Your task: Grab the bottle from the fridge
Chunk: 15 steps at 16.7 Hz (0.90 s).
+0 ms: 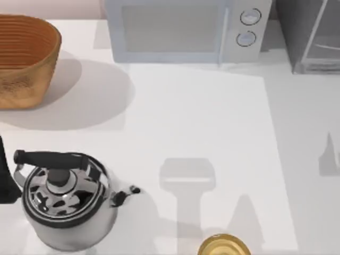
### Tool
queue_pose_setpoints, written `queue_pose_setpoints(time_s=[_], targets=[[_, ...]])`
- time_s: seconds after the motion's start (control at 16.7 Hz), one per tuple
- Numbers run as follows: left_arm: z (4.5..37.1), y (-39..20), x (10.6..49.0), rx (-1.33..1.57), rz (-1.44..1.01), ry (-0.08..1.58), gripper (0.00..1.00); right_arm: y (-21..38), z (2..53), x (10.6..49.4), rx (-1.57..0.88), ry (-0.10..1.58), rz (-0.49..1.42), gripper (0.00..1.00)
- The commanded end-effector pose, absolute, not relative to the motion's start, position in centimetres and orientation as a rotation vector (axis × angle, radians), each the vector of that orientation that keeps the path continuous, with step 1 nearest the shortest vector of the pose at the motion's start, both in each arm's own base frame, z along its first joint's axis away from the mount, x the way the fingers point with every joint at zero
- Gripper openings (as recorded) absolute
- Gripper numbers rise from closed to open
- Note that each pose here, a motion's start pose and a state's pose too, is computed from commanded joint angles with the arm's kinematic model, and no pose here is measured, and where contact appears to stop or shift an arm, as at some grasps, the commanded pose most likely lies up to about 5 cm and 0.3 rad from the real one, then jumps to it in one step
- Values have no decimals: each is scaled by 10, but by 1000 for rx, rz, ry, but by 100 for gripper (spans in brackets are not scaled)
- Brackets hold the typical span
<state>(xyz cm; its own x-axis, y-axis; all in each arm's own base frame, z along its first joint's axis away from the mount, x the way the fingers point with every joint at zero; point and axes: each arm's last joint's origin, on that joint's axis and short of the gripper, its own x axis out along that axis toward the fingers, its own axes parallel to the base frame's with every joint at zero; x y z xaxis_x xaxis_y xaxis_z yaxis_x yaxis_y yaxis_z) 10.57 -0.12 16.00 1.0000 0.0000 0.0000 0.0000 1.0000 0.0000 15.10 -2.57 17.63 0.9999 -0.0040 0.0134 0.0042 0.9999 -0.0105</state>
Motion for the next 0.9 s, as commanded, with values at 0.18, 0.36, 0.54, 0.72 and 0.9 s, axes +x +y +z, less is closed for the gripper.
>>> queue_pose_setpoints(time_s=[0.18, 0.36, 0.54, 0.72, 0.9], targets=[[160, -1, 106, 0, 0, 0, 100, -43, 167, 172, -4, 11, -5, 100], [160, -1, 106, 0, 0, 0, 100, -61, 153, 188, 2, 19, -4, 100], [160, -1, 106, 0, 0, 0, 100, -78, 137, 198, 6, 19, -2, 100], [160, -1, 106, 0, 0, 0, 100, -92, 122, 203, 6, 14, -1, 100], [160, -1, 106, 0, 0, 0, 100, -100, 112, 204, 1, 3, 0, 100]])
